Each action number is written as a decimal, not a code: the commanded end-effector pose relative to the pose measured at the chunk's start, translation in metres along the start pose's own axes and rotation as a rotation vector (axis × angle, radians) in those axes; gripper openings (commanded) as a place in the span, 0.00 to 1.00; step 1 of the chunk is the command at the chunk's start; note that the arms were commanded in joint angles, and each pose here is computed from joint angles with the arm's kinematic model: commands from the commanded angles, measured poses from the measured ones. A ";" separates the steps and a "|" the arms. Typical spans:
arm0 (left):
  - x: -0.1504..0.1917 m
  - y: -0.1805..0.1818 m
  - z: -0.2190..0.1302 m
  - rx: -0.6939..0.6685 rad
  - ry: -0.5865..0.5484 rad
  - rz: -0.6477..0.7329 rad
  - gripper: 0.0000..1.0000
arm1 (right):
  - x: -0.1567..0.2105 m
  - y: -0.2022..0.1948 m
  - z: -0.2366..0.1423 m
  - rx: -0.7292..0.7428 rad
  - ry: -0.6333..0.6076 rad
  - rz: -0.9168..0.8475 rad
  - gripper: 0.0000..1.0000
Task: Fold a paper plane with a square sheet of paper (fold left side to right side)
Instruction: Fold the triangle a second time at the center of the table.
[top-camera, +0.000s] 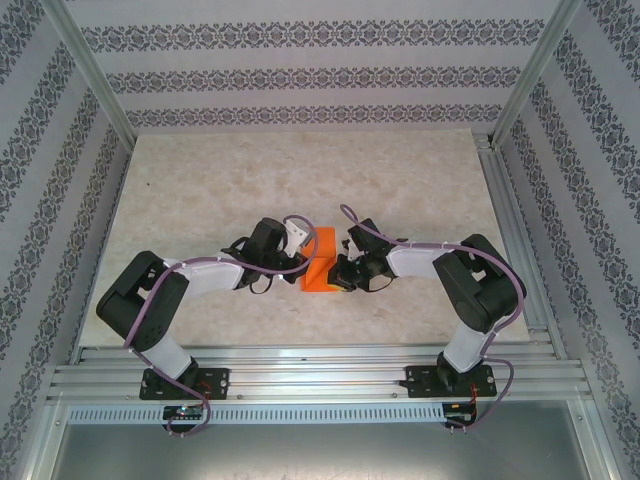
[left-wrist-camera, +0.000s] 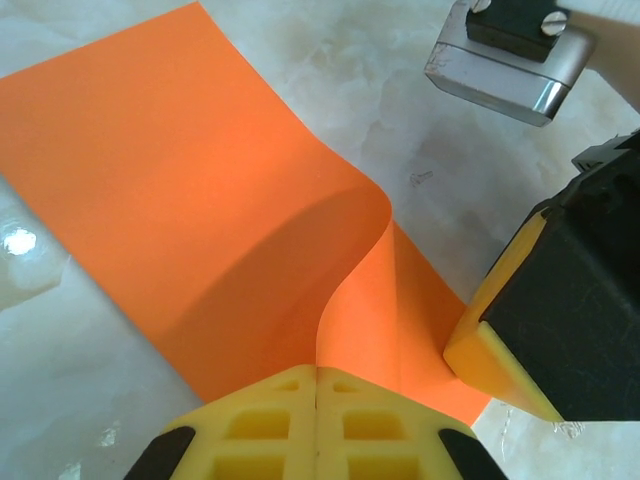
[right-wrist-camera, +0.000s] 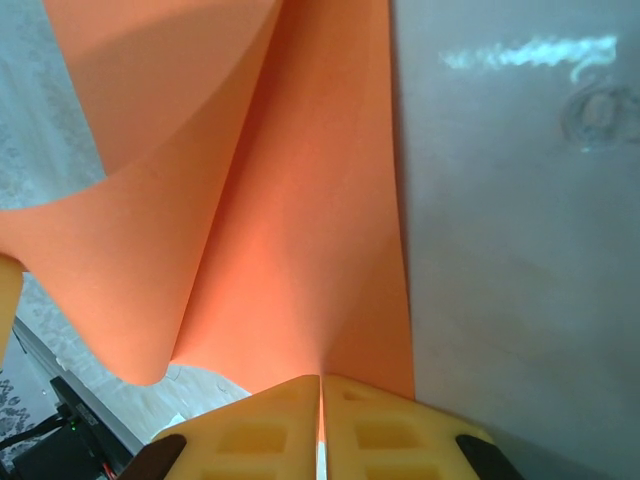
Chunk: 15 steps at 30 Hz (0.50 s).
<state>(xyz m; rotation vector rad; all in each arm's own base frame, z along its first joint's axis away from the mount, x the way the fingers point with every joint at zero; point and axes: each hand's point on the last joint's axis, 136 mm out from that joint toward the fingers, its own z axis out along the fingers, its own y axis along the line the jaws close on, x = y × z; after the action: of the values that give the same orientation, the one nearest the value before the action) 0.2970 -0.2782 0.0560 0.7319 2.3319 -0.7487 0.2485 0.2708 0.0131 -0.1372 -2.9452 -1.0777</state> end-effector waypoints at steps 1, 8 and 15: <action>0.008 0.010 0.003 -0.022 0.020 -0.002 0.00 | 0.001 -0.006 0.005 0.043 0.012 -0.022 0.10; 0.015 0.018 0.007 -0.051 0.041 -0.010 0.00 | 0.003 -0.006 0.006 0.054 0.016 -0.031 0.10; 0.019 0.026 0.012 -0.082 0.047 -0.017 0.00 | 0.004 -0.006 0.007 0.055 0.023 -0.036 0.11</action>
<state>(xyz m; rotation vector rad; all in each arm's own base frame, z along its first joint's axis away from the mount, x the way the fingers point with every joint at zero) 0.2993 -0.2698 0.0328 0.7149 2.3947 -0.6875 0.2473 0.2728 0.0130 -0.0990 -2.9499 -1.0613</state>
